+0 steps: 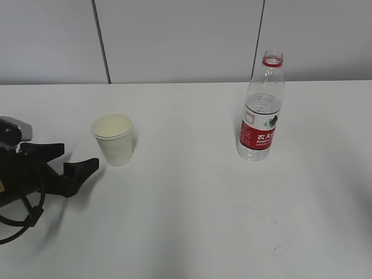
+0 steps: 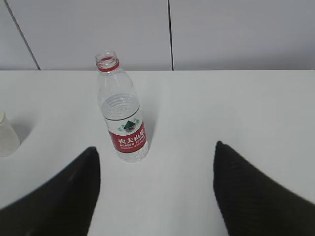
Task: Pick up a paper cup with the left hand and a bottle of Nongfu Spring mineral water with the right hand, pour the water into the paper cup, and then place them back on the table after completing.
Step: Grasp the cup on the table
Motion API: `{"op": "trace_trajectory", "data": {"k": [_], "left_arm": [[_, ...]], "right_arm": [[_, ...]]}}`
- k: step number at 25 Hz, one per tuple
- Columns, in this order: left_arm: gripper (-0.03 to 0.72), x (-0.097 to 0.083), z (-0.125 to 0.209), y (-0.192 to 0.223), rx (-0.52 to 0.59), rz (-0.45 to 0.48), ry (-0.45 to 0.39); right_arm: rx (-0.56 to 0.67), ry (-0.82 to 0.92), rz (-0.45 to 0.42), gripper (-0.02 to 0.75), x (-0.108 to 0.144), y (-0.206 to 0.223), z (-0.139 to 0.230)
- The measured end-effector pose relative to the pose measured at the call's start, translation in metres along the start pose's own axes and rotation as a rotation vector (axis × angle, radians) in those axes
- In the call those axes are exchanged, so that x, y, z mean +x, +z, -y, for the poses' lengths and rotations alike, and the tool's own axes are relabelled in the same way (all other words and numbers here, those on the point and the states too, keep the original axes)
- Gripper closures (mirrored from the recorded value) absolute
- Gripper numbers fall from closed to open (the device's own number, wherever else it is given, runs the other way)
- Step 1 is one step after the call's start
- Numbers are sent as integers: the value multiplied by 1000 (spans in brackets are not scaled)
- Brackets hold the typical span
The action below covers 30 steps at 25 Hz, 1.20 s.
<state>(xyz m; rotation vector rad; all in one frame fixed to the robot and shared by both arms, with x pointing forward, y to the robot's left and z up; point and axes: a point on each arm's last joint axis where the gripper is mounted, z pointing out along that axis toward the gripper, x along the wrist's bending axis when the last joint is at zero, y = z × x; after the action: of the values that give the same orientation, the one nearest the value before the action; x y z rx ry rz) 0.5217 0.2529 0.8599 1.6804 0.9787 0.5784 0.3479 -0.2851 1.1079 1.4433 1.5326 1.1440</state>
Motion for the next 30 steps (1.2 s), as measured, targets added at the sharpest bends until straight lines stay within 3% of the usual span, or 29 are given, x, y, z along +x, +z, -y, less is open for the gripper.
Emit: {"op": "trace_trajectory", "data": {"k": [5, 16, 24, 30], "left_arm": [[71, -11, 0, 27, -11, 61, 32], [92, -18, -7, 74, -79, 44, 55], [104, -18, -11, 84, -102, 38, 59], [177, -17, -11, 85, -105, 31, 56]], "right_arm": [[0, 0, 0, 206, 0, 0, 0], [0, 0, 0, 206, 0, 0, 0], [0, 0, 0, 206, 0, 0, 0], [0, 0, 0, 206, 0, 0, 0]]}}
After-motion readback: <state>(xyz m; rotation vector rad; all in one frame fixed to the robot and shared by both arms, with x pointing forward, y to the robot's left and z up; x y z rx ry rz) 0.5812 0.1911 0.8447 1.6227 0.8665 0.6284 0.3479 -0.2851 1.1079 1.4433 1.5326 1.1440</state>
